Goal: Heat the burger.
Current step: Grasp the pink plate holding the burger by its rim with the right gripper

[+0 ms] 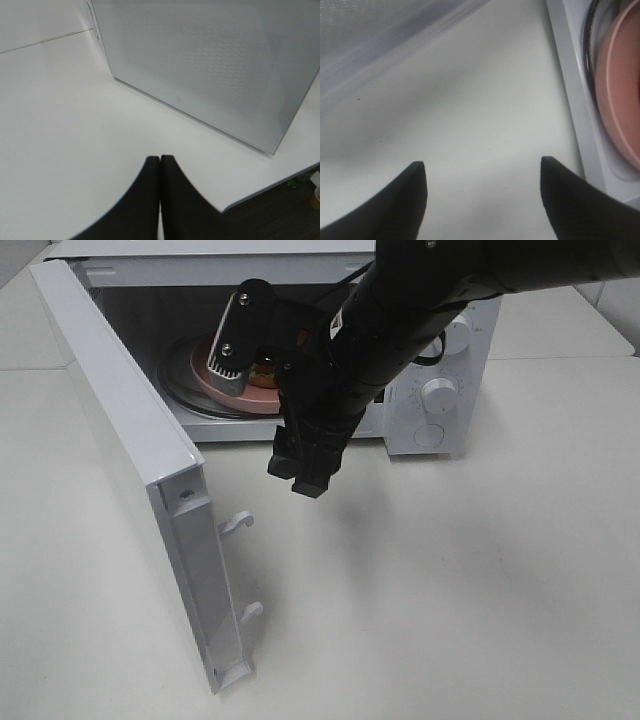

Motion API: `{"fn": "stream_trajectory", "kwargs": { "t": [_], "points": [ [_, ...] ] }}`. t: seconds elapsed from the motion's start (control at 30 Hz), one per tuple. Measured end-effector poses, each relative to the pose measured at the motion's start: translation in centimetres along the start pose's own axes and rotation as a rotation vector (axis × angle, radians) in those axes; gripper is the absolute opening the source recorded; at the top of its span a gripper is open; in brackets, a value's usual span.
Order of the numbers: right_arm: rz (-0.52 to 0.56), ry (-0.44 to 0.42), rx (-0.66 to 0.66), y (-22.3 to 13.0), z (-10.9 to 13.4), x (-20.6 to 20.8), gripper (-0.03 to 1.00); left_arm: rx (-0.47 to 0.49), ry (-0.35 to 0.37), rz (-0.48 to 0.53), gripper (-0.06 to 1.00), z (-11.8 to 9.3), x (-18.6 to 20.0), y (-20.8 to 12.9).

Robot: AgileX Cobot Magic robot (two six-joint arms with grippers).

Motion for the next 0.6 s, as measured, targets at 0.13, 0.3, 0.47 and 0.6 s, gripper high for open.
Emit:
{"fn": "stream_trajectory", "kwargs": {
  "t": [0.13,0.3,0.47,0.6],
  "points": [
    [0.003,-0.03,0.045,0.6,-0.6,-0.5,0.64,0.0,0.0,0.0,0.0,0.0,0.0,0.0],
    [0.015,-0.077,0.142,1.7,-1.2,-1.3,0.64,0.0,0.0,0.0,0.0,0.0,0.0,0.0],
    [0.031,-0.119,0.226,2.6,-1.7,-2.1,0.63,0.0,0.0,0.0,0.0,0.0,0.0,0.0],
    [0.039,-0.146,0.271,3.4,-2.4,-3.1,0.63,0.0,0.0,0.0,0.0,0.0,0.0,0.0]
  ]
}}
Point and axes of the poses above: a point on each arm's last joint axis where the gripper is mounted, x pointing back along that axis away from the gripper, z along the wrist's bending axis when the last joint is at zero, y = z × x, the point moved 1 cm from there along -x, pointing out along that axis toward the gripper, and after that the axes turned 8 degrees about -x, right-handed, at the moved point
